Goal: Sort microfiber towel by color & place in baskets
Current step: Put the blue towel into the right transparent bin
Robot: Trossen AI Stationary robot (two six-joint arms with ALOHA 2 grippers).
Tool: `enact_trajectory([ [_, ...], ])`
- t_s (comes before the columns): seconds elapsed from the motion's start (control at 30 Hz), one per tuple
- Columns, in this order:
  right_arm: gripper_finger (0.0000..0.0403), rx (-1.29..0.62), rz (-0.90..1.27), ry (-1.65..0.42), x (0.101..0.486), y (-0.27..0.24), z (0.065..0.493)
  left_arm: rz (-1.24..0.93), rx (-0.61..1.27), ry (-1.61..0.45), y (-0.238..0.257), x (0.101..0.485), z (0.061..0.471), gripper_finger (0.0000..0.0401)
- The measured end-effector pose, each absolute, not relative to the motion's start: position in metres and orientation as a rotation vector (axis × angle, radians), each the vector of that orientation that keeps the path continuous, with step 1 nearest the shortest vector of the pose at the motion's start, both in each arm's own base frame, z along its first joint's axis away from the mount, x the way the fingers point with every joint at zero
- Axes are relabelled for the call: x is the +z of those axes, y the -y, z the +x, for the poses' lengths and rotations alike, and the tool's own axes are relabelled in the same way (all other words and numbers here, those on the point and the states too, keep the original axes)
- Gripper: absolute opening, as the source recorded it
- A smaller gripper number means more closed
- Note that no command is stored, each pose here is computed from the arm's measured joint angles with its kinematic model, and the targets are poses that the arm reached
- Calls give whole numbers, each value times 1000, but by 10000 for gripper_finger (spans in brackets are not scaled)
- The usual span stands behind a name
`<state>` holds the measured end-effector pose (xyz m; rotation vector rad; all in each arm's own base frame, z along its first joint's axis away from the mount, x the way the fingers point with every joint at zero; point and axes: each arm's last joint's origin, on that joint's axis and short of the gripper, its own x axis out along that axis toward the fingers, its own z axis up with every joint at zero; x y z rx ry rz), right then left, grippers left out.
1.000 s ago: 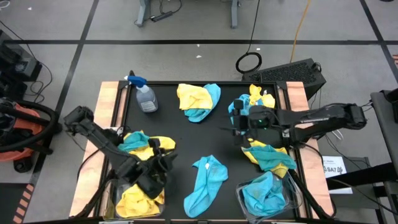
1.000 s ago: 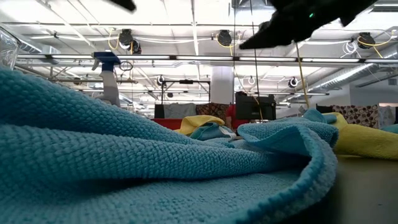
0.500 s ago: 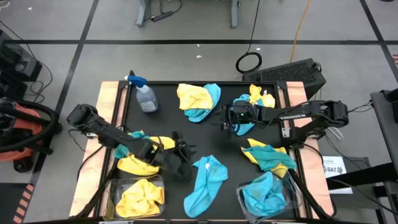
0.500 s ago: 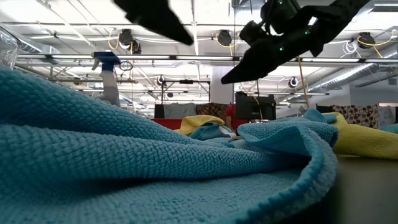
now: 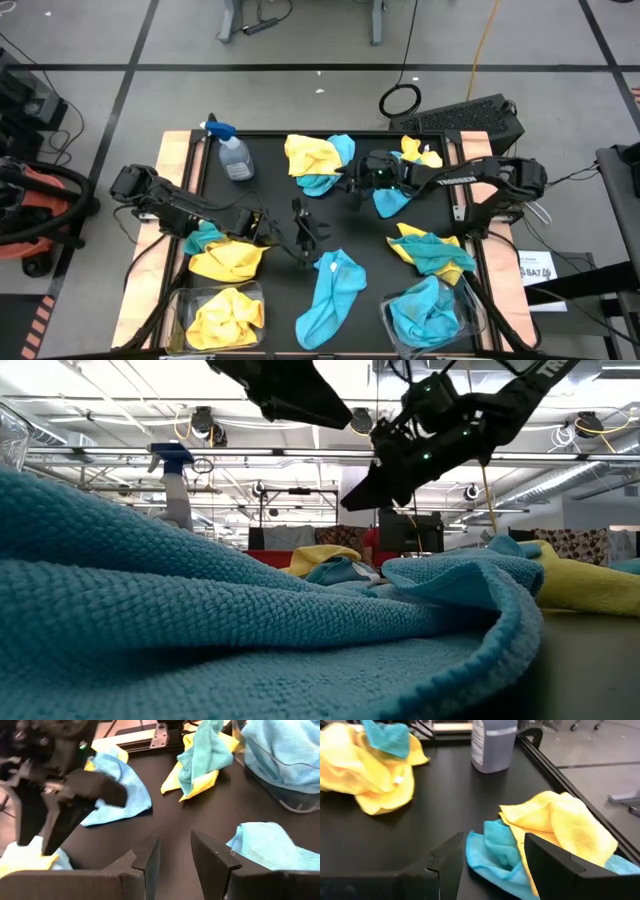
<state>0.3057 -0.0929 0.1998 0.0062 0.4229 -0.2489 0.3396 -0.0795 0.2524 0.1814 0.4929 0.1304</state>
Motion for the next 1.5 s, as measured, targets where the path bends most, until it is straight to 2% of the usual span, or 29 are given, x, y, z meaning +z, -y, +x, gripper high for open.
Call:
enact_trajectory([
  [0.27,199,-312,24,-449,199,122,326,230,98,-558,83,228,350,118],
  [0.43,199,-322,40,-587,198,137,339,275,84,-598,86,205,360,118],
  [0.73,198,-161,5,-847,194,121,333,302,64,-655,87,192,361,118],
  [0.93,198,-108,-27,-929,190,113,329,302,38,-702,87,188,358,118],
  [1.03,198,18,43,-957,188,105,325,301,34,-722,87,187,357,118],
  [1.2,198,352,150,-925,192,76,324,312,22,-738,90,186,355,118],
  [1.37,198,572,25,-930,191,24,329,360,54,-766,88,184,353,118],
  [1.5,199,675,-72,-876,193,-12,335,399,63,-781,87,183,352,118],
])
